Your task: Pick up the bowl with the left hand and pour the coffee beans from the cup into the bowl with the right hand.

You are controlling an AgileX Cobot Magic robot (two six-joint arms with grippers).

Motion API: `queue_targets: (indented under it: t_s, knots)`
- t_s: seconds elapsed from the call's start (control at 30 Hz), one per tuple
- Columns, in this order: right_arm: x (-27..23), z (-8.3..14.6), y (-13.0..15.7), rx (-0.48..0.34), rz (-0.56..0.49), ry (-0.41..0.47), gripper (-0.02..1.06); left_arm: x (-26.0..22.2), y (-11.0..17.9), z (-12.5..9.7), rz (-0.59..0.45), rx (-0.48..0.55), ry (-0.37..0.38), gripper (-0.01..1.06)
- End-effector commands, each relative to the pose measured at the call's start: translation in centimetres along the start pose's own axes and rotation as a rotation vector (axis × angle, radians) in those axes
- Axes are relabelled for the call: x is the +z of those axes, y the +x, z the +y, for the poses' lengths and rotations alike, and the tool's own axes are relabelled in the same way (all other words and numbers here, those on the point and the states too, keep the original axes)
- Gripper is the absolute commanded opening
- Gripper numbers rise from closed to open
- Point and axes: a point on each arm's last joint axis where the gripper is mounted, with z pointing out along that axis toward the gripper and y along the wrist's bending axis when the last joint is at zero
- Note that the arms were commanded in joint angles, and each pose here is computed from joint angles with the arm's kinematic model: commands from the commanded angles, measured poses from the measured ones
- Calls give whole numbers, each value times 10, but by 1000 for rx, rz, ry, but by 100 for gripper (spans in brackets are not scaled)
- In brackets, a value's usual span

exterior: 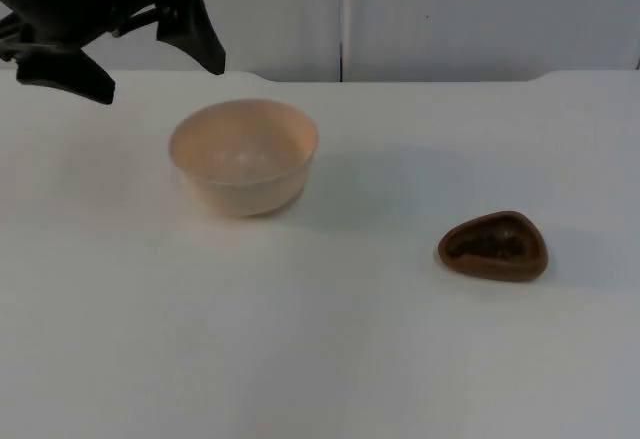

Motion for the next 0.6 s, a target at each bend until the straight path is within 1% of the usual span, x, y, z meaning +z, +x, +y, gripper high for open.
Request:
queue_targets:
  t_s: [0.0,0.07,0.17,0.3,0.33,0.43,0.57]
  knots:
    - [-1,0,0,0,-10,2,105,6,-5,0,9,-25,4,100]
    - [-1,0,0,0,-10,2,105,17,-9,7,26,-64,3,100]
    - [-1,0,0,0,-10,2,105,25,-12,13,46,-86,5,100]
    - [-1,0,0,-1,-9,3,105,40,-15,33,63,-179,18,100]
    - [-1,0,0,-1,-9,3,105,40,-15,33,63,-179,18,100]
    - [-1,-1,0,-2,-9,11,105,44,-15,48,63,-226,9,100]
    - [-1,-1,0,0,-9,11,105,53,-15,57,78,-244,4,100]
